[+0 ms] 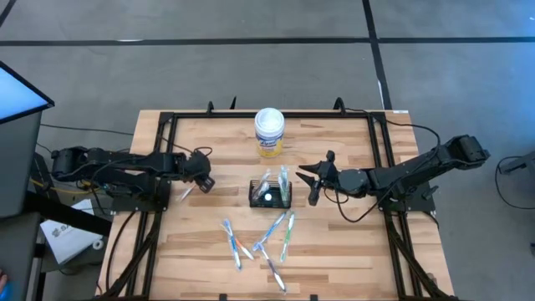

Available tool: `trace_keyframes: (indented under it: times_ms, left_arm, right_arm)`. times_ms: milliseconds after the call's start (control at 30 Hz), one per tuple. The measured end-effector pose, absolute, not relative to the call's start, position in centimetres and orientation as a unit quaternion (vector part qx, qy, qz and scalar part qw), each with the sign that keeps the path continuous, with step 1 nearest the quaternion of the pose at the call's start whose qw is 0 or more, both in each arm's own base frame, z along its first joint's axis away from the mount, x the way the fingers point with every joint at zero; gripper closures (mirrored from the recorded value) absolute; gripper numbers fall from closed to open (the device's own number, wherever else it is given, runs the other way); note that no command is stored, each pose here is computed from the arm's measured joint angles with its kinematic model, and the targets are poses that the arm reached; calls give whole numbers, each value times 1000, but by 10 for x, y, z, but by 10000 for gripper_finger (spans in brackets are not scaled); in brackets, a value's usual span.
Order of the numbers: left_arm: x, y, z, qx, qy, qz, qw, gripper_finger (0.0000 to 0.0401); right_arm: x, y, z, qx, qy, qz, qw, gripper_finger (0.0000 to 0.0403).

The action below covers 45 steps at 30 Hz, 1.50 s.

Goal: Pick & Place toothbrushing station
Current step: Put the top orange toothbrush into the black mesh organizer

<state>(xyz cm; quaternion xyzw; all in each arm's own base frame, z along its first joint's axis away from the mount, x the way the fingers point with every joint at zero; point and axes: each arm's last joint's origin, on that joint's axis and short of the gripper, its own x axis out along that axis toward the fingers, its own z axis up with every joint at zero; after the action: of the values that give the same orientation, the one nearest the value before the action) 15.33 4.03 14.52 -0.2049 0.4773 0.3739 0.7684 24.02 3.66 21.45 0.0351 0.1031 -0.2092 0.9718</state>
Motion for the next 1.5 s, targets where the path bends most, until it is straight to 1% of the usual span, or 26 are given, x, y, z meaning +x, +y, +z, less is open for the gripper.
trace_keyframes:
  times_ms: [433, 600, 733, 833, 933, 967, 1133, 1367, 1500]
  left_arm:
    - [145, 38, 134, -203, 500, 372, 756, 254]
    - [145, 38, 134, -205, 499, 371, 756, 267]
    - [145, 38, 134, -205, 500, 369, 756, 300]
    - [145, 38, 134, -206, 500, 369, 756, 337]
    - [145, 38, 134, -206, 500, 369, 756, 382]
    - [145, 38, 134, -206, 500, 369, 756, 391]
    - [145, 38, 134, -205, 500, 369, 756, 400]
    - [145, 38, 134, -212, 496, 373, 755, 401]
    - [148, 35, 136, -212, 487, 365, 765, 401]
  right_arm:
    - [240, 36, 215, 35, 103, -210, 972, 296]
    - [240, 36, 215, 35, 103, -210, 972, 296]
    - [240, 36, 215, 35, 103, -210, 972, 296]
    - [240, 36, 215, 35, 103, -210, 972, 296]
    - [240, 36, 215, 35, 103, -210, 972, 296]
    - [240, 36, 215, 35, 103, -210, 972, 296]
    - [240, 36, 215, 35, 103, -210, 972, 296]
    - [240, 36, 215, 35, 103, -210, 972, 296]
    - [240, 36, 215, 35, 103, -210, 972, 296]
